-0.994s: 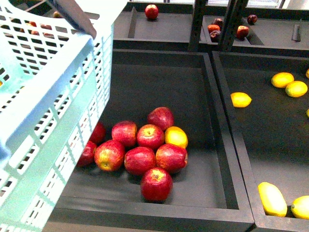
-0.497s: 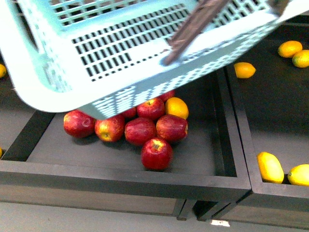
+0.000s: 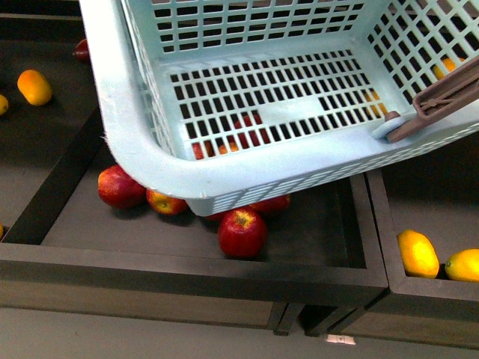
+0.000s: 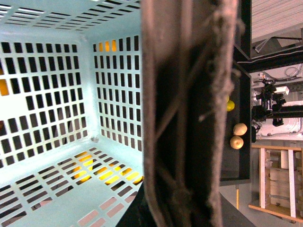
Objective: Pick lemon and mango into basket
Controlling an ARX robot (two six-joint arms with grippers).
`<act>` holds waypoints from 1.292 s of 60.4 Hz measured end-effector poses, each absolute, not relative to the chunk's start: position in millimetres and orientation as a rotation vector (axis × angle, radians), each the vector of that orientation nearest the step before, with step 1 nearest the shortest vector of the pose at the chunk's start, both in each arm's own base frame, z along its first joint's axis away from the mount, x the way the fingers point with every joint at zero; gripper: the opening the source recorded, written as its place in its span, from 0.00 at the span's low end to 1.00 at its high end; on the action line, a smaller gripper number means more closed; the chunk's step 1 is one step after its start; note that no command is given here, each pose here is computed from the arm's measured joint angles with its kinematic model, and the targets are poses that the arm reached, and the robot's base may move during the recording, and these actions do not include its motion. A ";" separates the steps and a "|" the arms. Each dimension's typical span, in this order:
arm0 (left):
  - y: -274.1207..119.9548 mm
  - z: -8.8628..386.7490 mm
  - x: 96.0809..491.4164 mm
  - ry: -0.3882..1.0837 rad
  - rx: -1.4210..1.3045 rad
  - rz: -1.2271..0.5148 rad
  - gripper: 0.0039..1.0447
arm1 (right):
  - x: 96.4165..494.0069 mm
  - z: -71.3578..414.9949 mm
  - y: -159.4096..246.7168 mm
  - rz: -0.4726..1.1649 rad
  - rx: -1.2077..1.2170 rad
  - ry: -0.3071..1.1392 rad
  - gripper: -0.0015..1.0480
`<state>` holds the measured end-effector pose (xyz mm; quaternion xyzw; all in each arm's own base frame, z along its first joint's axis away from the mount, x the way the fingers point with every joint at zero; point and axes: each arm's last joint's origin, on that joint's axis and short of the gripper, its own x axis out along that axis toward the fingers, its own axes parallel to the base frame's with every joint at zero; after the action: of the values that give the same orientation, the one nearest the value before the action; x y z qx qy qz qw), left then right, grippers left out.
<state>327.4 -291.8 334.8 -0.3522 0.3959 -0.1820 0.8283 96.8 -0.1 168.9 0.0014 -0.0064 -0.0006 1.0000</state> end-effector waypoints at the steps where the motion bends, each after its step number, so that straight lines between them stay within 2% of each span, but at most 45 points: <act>1: -291.8 334.8 327.4 0.840 -0.748 -0.386 0.05 | 96.8 168.9 -0.1 -0.001 0.003 -0.013 0.92; 11: -291.4 334.8 327.8 0.832 -0.745 -0.375 0.05 | 97.0 168.9 0.0 -0.003 0.007 -0.009 0.92; 17: -291.2 334.8 328.0 0.832 -0.746 -0.374 0.05 | 100.5 168.6 -5.0 -0.142 0.174 0.197 0.92; 20: -291.5 334.8 327.8 0.833 -0.746 -0.378 0.05 | 106.7 171.0 -9.6 -0.193 0.282 0.230 0.92; 29: -292.0 335.0 327.3 0.841 -0.751 -0.387 0.05 | 133.8 187.2 -25.1 -0.267 0.401 0.152 0.92; 40: -291.6 335.0 327.7 0.836 -0.749 -0.381 0.05 | 203.4 192.2 -64.7 -0.385 0.364 0.107 0.92; 47: -291.4 335.0 327.9 0.832 -0.747 -0.377 0.05 | 250.5 169.6 -92.9 -0.464 0.344 0.202 0.92; 60: -291.7 335.0 327.6 0.836 -0.748 -0.382 0.05 | 321.7 96.8 -154.6 -0.573 0.416 0.480 0.92; 78: -291.7 335.0 327.6 0.836 -0.748 -0.382 0.05 | 376.2 44.0 -217.8 -0.700 0.497 0.595 0.92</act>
<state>327.6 -291.7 335.0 -0.3524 0.3939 -0.1799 0.8296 376.2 -217.8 44.0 0.2372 0.2842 -0.3342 0.8668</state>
